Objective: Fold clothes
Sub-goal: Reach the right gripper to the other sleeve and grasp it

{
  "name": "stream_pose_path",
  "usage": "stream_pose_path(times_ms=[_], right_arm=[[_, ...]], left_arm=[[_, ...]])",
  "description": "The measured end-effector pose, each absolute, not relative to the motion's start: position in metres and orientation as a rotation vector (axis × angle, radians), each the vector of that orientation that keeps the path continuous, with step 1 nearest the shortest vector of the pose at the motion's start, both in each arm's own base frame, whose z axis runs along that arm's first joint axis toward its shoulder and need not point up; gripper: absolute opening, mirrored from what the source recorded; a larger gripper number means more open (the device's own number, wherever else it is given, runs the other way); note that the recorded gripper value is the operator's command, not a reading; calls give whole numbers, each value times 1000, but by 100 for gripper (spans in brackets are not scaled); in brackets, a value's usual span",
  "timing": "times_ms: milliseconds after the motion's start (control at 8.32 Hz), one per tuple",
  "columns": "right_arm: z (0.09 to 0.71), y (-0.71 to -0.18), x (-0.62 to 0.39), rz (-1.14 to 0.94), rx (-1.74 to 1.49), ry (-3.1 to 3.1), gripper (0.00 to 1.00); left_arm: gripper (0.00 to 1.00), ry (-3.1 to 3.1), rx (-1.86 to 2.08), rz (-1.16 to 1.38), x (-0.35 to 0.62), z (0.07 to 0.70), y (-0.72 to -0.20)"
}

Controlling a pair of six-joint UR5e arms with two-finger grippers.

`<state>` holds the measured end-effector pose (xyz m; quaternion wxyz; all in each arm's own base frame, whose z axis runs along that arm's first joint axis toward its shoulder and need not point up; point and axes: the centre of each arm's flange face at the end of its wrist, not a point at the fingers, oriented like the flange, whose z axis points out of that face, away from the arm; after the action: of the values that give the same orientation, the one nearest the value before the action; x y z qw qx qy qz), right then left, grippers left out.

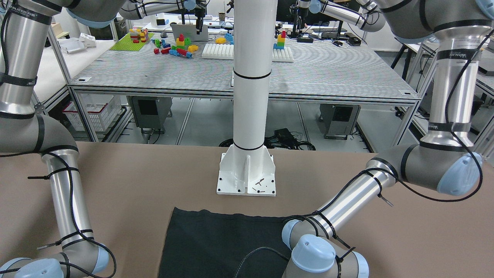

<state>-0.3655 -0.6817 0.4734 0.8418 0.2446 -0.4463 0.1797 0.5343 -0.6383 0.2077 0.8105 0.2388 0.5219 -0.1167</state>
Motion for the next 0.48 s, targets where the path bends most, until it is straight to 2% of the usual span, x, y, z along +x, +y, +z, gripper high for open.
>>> stream_pose_path(times_ms=[481], right_arm=[[418,-678,-362,453,514,-1019,0]], left_arm=[[94,1113,520,-242,526,206,-644]])
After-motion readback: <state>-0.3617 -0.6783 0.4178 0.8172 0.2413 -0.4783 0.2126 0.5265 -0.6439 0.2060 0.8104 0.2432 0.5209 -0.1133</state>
